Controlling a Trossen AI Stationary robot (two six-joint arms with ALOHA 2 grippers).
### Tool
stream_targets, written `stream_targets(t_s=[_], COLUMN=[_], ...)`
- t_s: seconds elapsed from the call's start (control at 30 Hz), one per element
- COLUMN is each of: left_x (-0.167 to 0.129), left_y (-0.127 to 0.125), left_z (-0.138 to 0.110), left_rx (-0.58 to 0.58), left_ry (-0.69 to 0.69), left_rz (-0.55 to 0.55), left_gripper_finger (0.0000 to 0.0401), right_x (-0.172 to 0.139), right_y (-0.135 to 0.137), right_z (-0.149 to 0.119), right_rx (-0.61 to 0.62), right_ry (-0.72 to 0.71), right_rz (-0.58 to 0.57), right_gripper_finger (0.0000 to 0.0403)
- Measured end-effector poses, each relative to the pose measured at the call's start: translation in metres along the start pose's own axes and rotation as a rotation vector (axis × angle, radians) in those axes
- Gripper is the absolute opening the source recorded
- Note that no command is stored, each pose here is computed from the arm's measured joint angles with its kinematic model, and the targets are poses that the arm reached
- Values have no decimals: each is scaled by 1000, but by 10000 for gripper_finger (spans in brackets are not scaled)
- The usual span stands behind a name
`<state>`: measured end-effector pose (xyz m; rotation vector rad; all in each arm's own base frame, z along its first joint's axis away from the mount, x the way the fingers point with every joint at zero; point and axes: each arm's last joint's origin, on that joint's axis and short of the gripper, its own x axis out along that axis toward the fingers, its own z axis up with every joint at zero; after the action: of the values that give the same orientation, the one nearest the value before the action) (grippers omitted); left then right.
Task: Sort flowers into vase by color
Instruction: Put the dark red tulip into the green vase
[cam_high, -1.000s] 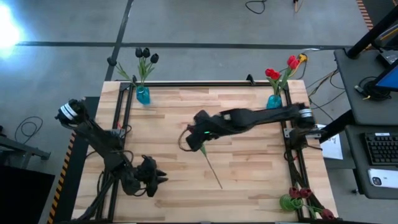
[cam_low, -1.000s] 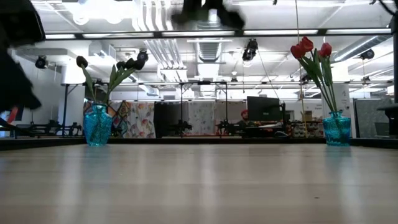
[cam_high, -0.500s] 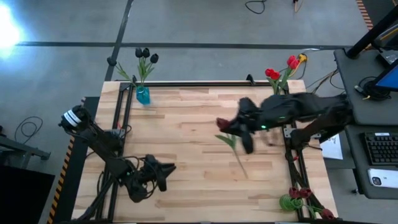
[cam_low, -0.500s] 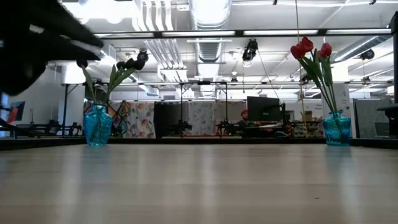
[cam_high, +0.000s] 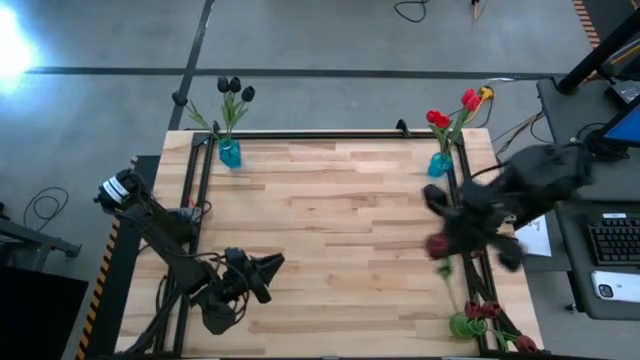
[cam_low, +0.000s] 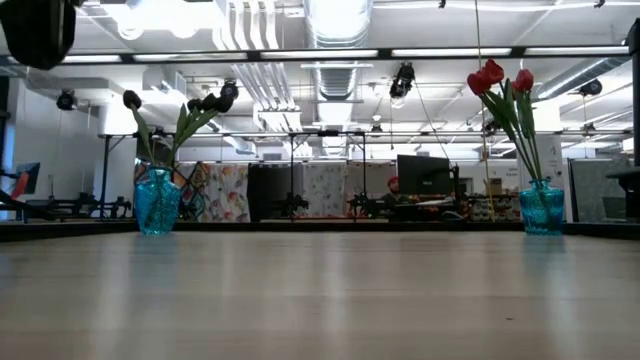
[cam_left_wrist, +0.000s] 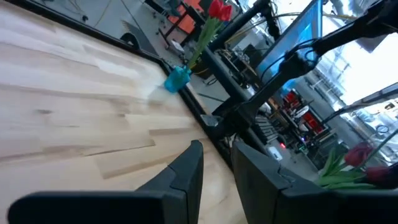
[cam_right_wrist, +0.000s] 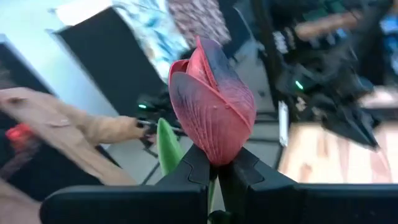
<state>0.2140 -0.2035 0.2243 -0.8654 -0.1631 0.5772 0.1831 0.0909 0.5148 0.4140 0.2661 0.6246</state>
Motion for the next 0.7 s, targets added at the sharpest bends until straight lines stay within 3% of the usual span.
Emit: stream_targets(t_s=[0.47, 0.7], left_x=[1, 1], left_y=[-5, -4], left_z=[2, 2], left_rx=[12, 22], left_ry=[-53, -82], left_rz=[7, 13], left_gripper_finger=[74, 74], right_x=[-49, -61], right_y=[37, 45], right_z=[-5, 1], right_rx=[-185, -244], right_ry=[-52, -170], right_rz=[235, 350], right_gripper_finger=[13, 13])
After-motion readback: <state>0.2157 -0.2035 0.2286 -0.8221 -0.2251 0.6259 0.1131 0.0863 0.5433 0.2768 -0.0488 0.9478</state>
